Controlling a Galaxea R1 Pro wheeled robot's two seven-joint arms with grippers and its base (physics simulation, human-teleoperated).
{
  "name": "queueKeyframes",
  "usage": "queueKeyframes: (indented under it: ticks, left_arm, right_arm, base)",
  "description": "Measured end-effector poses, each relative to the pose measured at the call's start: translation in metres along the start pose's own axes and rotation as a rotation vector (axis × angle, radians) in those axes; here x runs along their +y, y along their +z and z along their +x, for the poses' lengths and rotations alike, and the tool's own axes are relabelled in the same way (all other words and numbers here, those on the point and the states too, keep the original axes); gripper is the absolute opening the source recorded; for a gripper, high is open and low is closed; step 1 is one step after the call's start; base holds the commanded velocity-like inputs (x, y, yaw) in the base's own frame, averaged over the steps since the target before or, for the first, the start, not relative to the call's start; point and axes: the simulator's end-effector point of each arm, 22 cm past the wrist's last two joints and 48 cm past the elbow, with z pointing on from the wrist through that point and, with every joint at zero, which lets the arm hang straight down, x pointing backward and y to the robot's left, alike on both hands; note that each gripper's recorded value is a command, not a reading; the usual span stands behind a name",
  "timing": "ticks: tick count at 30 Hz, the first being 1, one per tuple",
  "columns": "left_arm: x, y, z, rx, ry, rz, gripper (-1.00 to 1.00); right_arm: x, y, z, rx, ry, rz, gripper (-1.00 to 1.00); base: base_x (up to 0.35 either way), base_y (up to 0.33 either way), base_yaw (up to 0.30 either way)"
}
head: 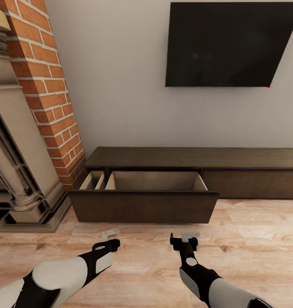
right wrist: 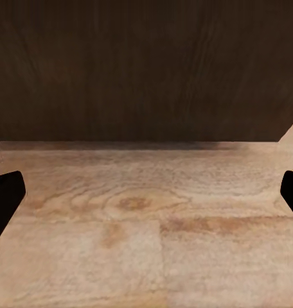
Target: Place each of the two pumpkins and all three candles from the living room inside a cabinet in the living room (use any cabinet), then make sure every cabinet is closed, and position the cauldron so it is next to a table in the living room.
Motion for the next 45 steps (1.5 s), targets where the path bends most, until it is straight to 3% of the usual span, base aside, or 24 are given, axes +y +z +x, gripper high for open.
queueKeyframes:
  ticks: [13, 45]
  left_arm:
    - [0.0, 0.0, -0.0005, -0.002, -0.001, 0.0, 1.0]
    - [-0.0005, -0.0002, -0.0061, -0.03, -0.012, 0.002, 1.0]
  right_arm:
    - [0.001, -0.0002, -0.0002, 0.0, 0.001, -0.001, 1.0]
    - [-0.0003, -0.0001, 0.0005, 0.001, 0.003, 0.002, 1.0]
  base:
    - [0.3, 0.171, 0.0]
    - [0.316, 0.003, 0.0]
